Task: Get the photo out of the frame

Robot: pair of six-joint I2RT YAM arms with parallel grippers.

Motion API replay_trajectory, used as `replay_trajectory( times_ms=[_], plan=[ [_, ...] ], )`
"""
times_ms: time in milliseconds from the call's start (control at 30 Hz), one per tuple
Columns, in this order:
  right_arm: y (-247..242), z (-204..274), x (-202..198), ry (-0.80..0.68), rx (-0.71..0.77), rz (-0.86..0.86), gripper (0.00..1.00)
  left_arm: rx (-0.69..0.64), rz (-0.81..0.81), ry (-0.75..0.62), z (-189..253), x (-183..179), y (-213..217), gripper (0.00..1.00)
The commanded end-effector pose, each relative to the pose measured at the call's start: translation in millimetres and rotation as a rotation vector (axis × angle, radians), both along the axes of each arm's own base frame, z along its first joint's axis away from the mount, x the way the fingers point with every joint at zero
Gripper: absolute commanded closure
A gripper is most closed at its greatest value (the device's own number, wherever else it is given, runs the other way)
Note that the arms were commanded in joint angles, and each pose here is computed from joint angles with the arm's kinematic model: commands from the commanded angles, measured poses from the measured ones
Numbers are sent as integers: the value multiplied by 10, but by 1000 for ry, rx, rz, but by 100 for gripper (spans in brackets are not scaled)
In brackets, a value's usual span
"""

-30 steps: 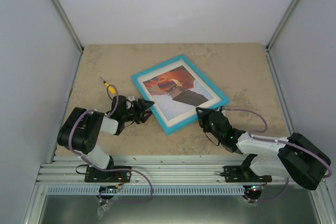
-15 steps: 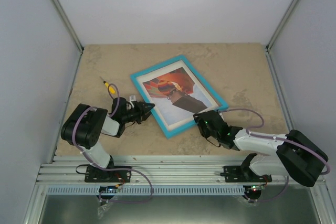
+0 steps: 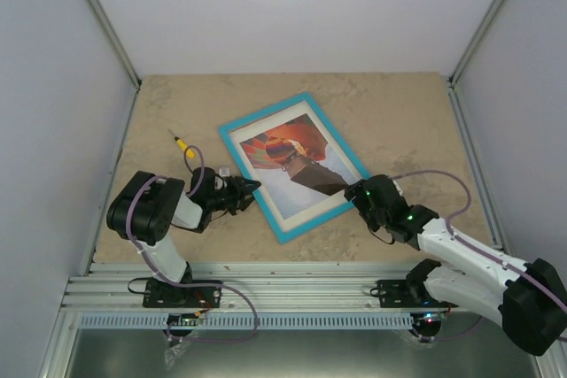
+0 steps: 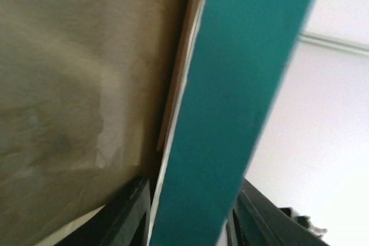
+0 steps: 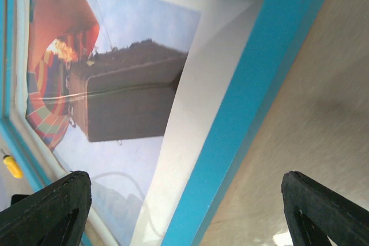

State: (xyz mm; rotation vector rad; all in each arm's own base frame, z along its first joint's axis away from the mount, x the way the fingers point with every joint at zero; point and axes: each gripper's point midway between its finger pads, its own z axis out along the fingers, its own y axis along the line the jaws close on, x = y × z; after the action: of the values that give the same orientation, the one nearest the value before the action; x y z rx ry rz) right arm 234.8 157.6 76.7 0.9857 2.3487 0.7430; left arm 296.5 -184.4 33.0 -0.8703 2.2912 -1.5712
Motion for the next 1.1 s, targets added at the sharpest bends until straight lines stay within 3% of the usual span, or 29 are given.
replay_trajectory(
  times_ms=[0,200,400,533,700,1067],
  plan=[
    [-249,90,55,-44,-150,102,9,64,5,181,-354,-254,83,57],
    [-328,367,462,-166,-296,282,6,186,-19,214,-448,-295,171,36],
    [-350,378,954,-158,-490,495,2,312,-33,233,-438,-306,288,21],
    [-311,350,1245,-184,-528,574,2,388,-28,236,-413,-329,385,10],
    [-293,106,1534,-149,-558,644,8,481,-27,246,-383,-367,511,6],
    [-129,-255,1819,-119,-573,779,36,639,-70,137,-137,-141,501,8]
  ],
)
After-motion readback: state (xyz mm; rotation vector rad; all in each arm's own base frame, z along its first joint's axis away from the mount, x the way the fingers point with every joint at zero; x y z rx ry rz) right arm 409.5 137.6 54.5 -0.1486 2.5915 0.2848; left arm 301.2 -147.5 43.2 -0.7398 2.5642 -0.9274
